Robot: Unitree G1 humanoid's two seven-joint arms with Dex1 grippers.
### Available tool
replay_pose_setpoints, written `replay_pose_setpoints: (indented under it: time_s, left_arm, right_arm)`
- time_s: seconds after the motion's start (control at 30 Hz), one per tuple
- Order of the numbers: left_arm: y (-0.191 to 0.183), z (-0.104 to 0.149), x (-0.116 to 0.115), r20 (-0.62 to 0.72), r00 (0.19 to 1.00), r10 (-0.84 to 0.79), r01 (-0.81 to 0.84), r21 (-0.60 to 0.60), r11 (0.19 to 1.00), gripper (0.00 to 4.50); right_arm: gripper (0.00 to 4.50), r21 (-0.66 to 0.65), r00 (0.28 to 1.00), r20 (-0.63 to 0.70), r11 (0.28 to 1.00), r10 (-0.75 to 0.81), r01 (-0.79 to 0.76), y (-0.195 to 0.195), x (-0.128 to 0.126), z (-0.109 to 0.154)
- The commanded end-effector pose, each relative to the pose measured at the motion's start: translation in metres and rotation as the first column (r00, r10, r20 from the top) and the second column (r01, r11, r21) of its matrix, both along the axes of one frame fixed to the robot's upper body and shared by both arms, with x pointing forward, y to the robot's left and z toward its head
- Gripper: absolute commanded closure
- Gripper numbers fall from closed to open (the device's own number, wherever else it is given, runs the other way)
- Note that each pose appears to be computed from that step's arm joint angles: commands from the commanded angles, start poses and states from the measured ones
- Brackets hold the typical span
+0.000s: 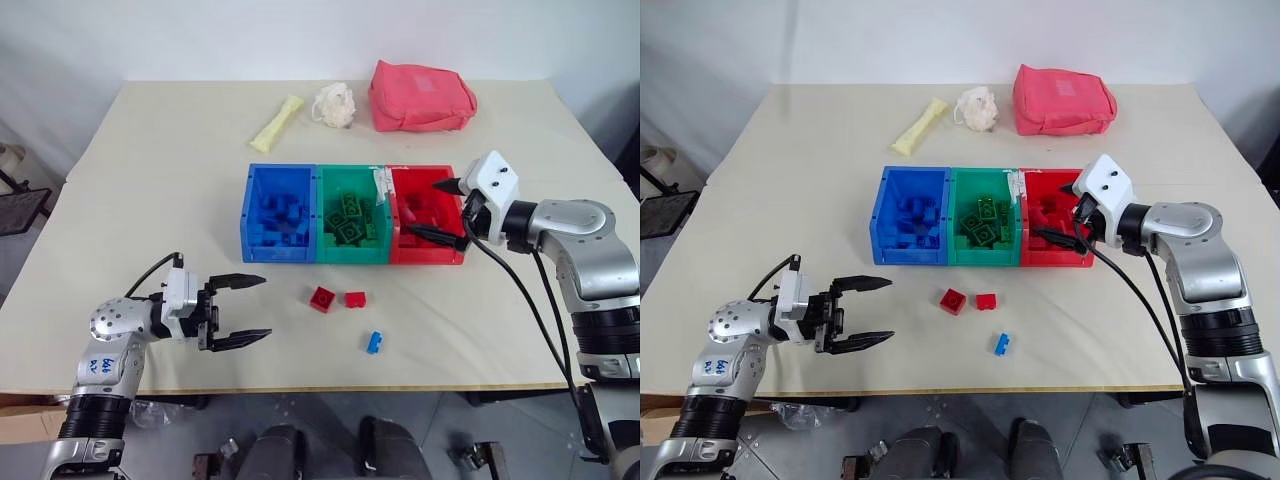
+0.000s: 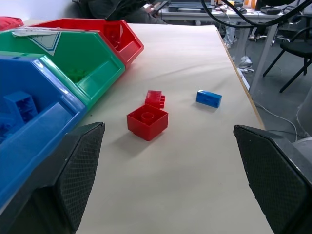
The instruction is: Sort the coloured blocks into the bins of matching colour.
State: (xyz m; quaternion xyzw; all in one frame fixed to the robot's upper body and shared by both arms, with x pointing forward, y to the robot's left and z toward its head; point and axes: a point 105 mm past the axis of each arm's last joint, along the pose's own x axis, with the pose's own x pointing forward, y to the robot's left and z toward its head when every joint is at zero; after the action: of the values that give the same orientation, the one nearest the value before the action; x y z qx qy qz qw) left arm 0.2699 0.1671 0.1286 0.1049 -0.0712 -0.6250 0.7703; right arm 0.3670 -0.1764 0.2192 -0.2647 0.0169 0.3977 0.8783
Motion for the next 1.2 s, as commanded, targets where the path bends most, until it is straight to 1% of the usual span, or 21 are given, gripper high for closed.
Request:
replay_pose_setpoints:
  time_s: [0.03,0.13,0.2,0.27,0.33,0.47,0.57,0.67,0.8,0.93,1.07,1.2]
  left_arm:
    - [-0.001,0.004,0.001,0.029,0.999,-0.018,0.018,0.002,1.0,0.0]
    - [-0.001,0.003,0.002,0.03,0.999,-0.023,0.023,0.002,1.0,0.0]
    - [-0.002,0.002,0.001,0.028,0.999,-0.033,0.033,0.001,0.999,0.0]
    - [-0.002,0.001,0.0,0.025,0.999,-0.039,0.039,0.0,0.999,0.0]
    - [-0.002,0.0,0.0,0.02,0.999,-0.044,0.044,0.0,0.999,0.0]
    - [0.002,-0.004,0.0,0.005,0.999,-0.052,0.052,0.008,0.999,0.0]
    - [0.005,-0.007,0.002,0.001,0.999,-0.042,0.041,0.021,0.999,0.0]
    - [0.005,-0.008,0.003,0.004,0.999,-0.038,0.038,0.023,0.999,0.0]
    - [0.0,-0.008,0.001,0.005,0.999,-0.044,0.044,0.015,0.999,0.0]
    - [-0.006,-0.009,-0.003,0.005,0.998,-0.056,0.056,0.006,0.998,0.0]
    - [-0.014,-0.006,-0.012,0.009,0.998,-0.063,0.063,-0.005,0.998,0.0]
    - [-0.02,-0.006,-0.02,0.002,0.998,-0.062,0.062,-0.011,0.998,0.0]
  right_arm:
    - [0.02,0.0,0.997,0.049,0.998,0.064,-0.064,0.002,-0.016,0.017]
    - [0.02,-0.007,0.994,0.023,0.994,0.105,-0.105,0.003,-0.026,0.013]
    - [0.02,-0.027,0.981,-0.056,0.982,0.185,-0.187,0.004,-0.05,-0.005]
    - [0.02,-0.053,0.965,-0.124,0.97,0.229,-0.237,0.002,-0.07,-0.022]
    - [0.02,-0.06,0.959,-0.161,0.968,0.233,-0.245,-0.001,-0.081,-0.031]
    - [0.02,-0.11,0.931,-0.29,0.959,0.221,-0.262,-0.023,-0.114,-0.055]
    - [0.02,-0.142,0.916,-0.348,0.955,0.198,-0.26,-0.037,-0.129,-0.064]
    - [0.02,-0.155,0.912,-0.366,0.954,0.187,-0.258,-0.041,-0.135,-0.066]
    - [0.02,-0.143,0.911,-0.361,0.954,0.197,-0.263,-0.036,-0.137,-0.064]
    - [0.02,-0.122,0.905,-0.352,0.946,0.241,-0.299,-0.018,-0.134,-0.064]
    - [0.02,-0.078,0.879,-0.359,0.929,0.313,-0.363,0.004,-0.139,-0.066]
    - [0.02,-0.061,0.864,-0.373,0.92,0.338,-0.387,0.011,-0.14,-0.069]
